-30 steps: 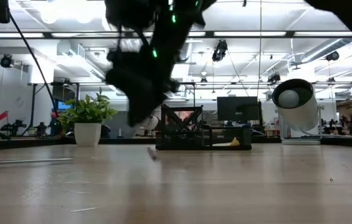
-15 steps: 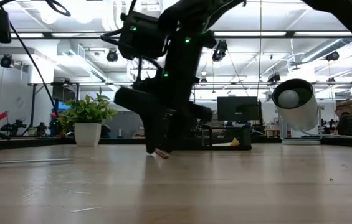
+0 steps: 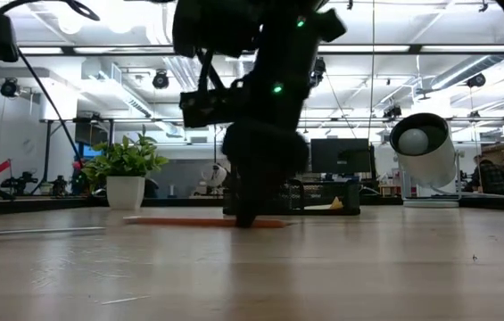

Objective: Pick and place office supplies into organizer
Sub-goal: Put the orange pencil into the black desk organizer

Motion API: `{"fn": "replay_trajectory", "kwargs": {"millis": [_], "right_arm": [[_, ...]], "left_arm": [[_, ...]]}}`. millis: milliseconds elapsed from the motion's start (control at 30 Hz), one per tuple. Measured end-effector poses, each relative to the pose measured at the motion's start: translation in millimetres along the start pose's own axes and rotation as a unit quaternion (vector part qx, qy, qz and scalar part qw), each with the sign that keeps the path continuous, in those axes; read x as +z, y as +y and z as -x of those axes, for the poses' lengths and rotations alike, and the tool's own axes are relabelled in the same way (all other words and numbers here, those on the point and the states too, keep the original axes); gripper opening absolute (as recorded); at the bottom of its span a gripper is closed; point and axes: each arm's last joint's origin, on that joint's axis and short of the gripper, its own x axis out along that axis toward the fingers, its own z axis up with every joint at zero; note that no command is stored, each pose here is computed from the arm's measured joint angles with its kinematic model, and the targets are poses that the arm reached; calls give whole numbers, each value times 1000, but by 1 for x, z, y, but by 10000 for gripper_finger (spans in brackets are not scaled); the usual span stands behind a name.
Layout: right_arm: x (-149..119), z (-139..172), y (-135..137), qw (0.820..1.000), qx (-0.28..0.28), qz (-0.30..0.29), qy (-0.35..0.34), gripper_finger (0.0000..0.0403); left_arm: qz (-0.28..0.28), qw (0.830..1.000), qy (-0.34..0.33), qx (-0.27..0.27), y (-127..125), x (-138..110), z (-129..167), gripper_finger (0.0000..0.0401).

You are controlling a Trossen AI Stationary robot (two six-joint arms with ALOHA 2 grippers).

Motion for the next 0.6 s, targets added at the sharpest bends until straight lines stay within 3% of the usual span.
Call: {"fn": "replay_trajectory", "kwargs": {"millis": [200, 400, 600], "right_arm": [[-2, 4, 3, 997, -4, -77, -1, 17], [-2, 25, -3, 995, -21, -93, -19, 54], [-3, 61, -6, 989, -3, -139, -59, 88]], "left_arm": [[6, 1000, -7, -10, -4, 0, -1, 39], [-16, 999, -12, -38, -13, 0, -3, 39], [-8, 998, -40, -46, -17, 5, -5, 39]]}}
